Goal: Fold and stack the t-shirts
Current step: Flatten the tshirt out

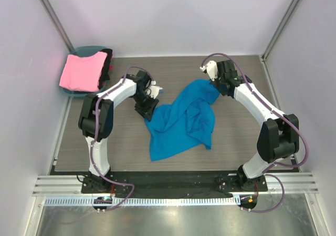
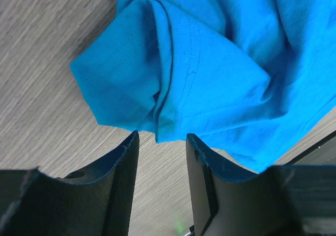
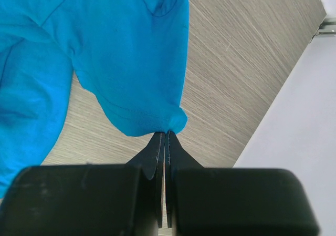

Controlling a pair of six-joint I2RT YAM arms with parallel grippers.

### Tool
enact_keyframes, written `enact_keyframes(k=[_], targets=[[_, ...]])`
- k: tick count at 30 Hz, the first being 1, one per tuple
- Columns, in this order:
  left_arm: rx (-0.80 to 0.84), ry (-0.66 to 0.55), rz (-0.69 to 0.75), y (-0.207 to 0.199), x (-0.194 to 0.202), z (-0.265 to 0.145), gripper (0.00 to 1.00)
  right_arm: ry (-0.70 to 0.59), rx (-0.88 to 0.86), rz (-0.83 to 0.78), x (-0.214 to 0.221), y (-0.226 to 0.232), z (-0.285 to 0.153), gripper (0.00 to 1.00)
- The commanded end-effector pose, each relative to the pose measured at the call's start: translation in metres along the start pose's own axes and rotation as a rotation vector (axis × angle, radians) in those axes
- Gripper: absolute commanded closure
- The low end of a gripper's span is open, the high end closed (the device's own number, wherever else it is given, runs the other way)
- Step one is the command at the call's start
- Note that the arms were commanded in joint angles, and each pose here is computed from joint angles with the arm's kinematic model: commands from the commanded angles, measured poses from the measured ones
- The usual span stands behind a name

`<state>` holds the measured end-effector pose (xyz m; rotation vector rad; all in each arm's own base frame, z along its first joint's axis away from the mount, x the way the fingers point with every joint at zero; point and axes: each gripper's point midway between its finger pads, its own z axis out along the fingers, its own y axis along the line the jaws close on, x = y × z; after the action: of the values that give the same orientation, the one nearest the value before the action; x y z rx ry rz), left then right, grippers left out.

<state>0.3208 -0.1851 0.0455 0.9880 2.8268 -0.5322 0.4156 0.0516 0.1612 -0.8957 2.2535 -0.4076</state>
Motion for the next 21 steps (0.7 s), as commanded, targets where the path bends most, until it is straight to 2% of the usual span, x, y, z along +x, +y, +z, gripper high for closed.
enact_keyframes(k=[1, 9, 17, 21], targets=[[0.040, 0.019, -0.020, -0.007, 0.008, 0.003, 0.58, -0.032, 0.027, -0.002, -0.007, -0.007, -0.008, 0.99], [0.044, 0.035, -0.040, -0.008, 0.020, 0.012, 0.59, -0.034, 0.017, -0.001, -0.009, -0.005, -0.003, 0.99], [0.057, 0.022, -0.042, -0.009, 0.012, 0.013, 0.64, -0.039, 0.019, 0.001, -0.013, -0.006, -0.003, 0.99], [0.057, 0.025, -0.042, -0.008, 0.009, 0.015, 0.62, -0.038, 0.023, 0.003, -0.012, -0.007, -0.004, 0.99]])
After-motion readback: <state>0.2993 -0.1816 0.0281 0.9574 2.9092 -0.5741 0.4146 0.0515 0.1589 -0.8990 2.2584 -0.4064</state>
